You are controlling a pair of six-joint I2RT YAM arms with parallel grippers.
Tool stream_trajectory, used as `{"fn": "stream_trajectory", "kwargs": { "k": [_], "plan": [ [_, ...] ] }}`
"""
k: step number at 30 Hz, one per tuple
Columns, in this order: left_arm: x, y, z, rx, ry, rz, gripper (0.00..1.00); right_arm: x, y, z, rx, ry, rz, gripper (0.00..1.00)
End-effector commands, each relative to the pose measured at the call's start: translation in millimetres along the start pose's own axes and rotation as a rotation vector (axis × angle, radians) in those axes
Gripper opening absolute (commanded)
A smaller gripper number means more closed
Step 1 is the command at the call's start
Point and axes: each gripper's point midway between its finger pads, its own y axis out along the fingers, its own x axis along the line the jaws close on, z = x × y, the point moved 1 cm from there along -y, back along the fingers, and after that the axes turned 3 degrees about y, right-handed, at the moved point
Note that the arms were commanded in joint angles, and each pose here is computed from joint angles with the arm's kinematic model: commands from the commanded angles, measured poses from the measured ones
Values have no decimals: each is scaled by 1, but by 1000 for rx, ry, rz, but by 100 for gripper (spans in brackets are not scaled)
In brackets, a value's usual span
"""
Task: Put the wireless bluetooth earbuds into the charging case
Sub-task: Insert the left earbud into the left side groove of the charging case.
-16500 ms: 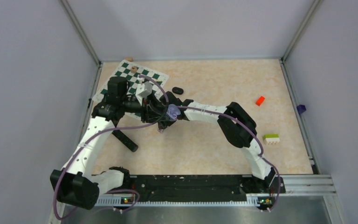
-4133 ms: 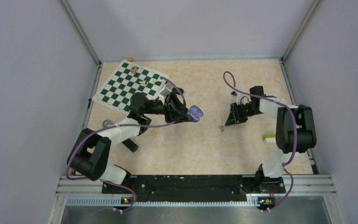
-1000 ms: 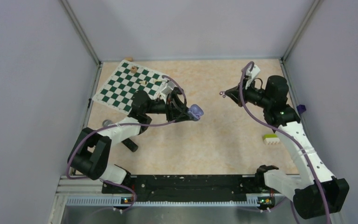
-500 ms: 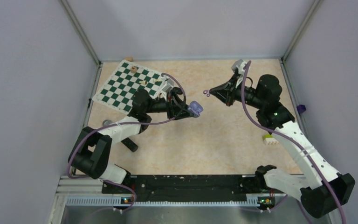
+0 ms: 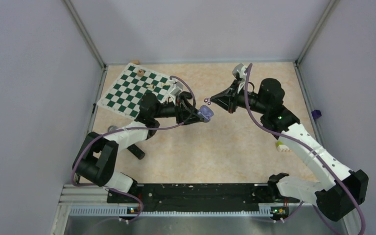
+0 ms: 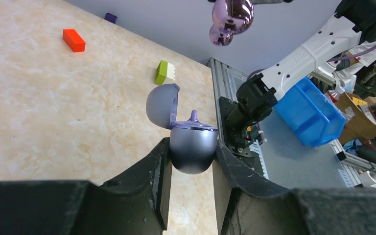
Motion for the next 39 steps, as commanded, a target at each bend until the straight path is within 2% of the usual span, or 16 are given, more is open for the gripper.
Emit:
{"fn": "stream_trajectory", "kwargs": {
  "k": [1, 17, 39],
  "plan": [
    [-1, 3, -18, -35, 59, 13, 0, 6, 10, -1, -18, -8, -24, 2],
    [-2, 2, -22, -42, 70, 12, 0, 12, 23, 28, 44, 9, -49, 2],
    [-2, -3, -25, -54, 73, 3, 0, 9, 22, 42, 65, 8, -33, 0]
  ]
}}
